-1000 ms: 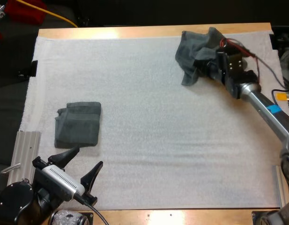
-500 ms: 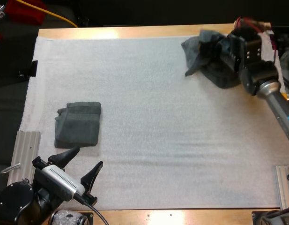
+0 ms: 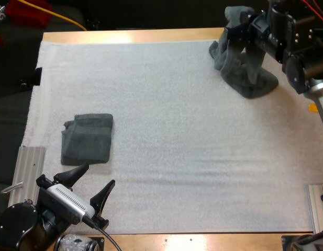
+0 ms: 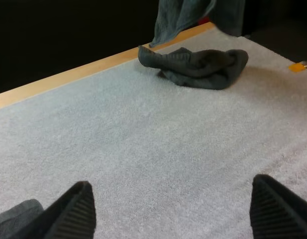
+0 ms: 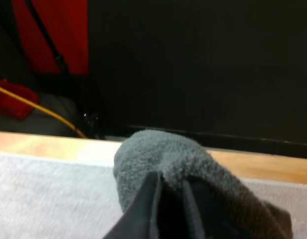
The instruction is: Pick towel from pile, fold and stack
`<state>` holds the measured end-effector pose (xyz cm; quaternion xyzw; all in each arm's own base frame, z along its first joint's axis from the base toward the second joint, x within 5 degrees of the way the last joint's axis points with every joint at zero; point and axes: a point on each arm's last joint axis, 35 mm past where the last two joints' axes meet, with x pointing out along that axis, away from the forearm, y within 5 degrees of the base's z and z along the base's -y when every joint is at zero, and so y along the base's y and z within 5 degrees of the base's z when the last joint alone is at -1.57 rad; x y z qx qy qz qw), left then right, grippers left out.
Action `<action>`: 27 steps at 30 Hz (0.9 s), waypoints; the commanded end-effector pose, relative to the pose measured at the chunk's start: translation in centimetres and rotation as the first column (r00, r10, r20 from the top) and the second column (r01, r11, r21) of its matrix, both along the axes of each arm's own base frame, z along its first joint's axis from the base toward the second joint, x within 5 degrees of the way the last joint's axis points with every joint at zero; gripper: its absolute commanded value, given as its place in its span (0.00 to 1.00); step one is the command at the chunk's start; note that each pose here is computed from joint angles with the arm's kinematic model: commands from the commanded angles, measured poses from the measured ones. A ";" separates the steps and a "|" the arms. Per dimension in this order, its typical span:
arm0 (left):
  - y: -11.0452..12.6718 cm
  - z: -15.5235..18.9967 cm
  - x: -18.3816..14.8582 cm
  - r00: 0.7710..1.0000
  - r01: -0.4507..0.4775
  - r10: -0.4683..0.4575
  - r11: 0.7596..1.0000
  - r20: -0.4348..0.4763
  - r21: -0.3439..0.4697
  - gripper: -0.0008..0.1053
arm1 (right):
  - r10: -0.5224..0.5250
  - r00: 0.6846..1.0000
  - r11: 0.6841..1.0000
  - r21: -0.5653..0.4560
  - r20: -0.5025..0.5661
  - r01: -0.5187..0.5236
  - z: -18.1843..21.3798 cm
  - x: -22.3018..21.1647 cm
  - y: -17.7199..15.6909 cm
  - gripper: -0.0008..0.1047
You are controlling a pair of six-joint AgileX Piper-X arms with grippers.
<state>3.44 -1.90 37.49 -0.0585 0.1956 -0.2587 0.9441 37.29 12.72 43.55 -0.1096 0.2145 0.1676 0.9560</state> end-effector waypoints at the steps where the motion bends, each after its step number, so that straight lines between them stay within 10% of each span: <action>1: 0.0 0.3 -0.1 1.000 0.007 -0.007 1.000 0.015 -0.008 0.60 | 0.024 1.000 1.000 -0.006 0.005 -0.024 1.1 -1.0 -0.1 0.02; 15: 0.0 0.3 -0.1 1.000 0.007 -0.007 1.000 0.015 -0.008 0.60 | 0.181 0.940 0.973 -0.085 -0.289 -0.213 -1.2 -6.0 4.5 0.02; 27: 0.0 0.2 -0.1 1.000 0.007 -0.007 1.000 0.001 -0.006 0.60 | 0.396 0.828 0.898 -0.021 -0.397 -0.440 -6.3 -11.0 13.5 0.02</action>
